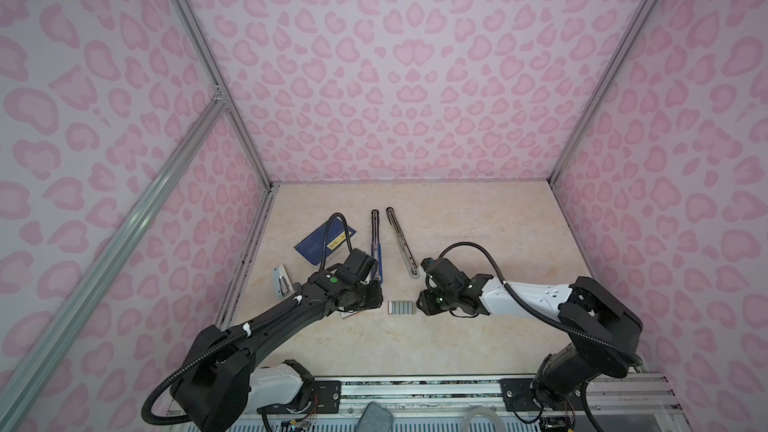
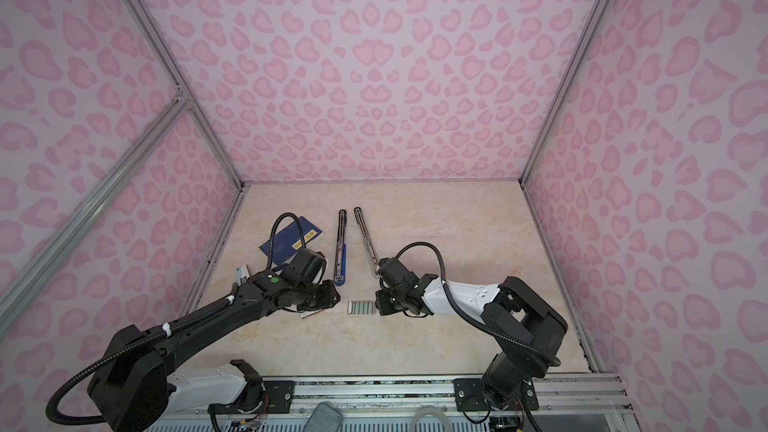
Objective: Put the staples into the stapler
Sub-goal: 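Move the left gripper over the staple tray while the right gripper draws back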
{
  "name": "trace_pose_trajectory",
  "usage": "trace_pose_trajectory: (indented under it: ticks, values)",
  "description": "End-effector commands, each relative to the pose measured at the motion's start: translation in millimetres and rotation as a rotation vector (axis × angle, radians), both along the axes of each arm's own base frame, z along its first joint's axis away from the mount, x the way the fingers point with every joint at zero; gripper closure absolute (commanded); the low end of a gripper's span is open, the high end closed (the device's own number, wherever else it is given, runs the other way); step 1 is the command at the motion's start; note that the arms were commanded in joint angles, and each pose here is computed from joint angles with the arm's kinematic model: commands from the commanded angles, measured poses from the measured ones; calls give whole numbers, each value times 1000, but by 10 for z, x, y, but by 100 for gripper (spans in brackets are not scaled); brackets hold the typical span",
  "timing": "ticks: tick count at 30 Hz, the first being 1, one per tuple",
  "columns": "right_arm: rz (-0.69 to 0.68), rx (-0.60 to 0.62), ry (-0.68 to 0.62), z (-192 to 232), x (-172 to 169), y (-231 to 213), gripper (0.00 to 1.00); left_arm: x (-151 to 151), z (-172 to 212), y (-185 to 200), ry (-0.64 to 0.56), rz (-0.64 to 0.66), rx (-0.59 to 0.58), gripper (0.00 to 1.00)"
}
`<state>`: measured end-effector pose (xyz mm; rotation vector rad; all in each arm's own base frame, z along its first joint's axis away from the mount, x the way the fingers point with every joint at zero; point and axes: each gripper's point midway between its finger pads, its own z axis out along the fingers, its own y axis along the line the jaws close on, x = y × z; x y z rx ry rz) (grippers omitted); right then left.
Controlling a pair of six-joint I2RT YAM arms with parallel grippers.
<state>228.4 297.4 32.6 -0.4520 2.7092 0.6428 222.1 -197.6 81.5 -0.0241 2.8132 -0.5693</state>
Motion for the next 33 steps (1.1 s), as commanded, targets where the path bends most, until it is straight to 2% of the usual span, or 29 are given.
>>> trace_pose_trajectory:
  ticks: [1,5,10,13,21,25,33]
  values:
    - [16,6,-5,-22,11,49,65,25,40,-110,-15,-33,-27,65]
    - [12,-15,7,-93,-1,14,71,-3,-25,-117,1,-33,-22,65]
    - [11,-28,33,-206,-56,-48,84,3,-18,-154,1,-40,-32,65]
    - [15,-25,49,-249,-85,-32,87,10,0,-202,0,-57,-40,65]
    - [11,-10,52,-256,-94,-16,85,-33,38,-361,8,-115,-74,67]
    - [-19,-9,53,-262,-92,-113,85,-91,26,-518,35,-176,-80,78]
    - [-179,27,19,-214,-7,-557,85,-164,-178,-816,114,-261,-17,87]
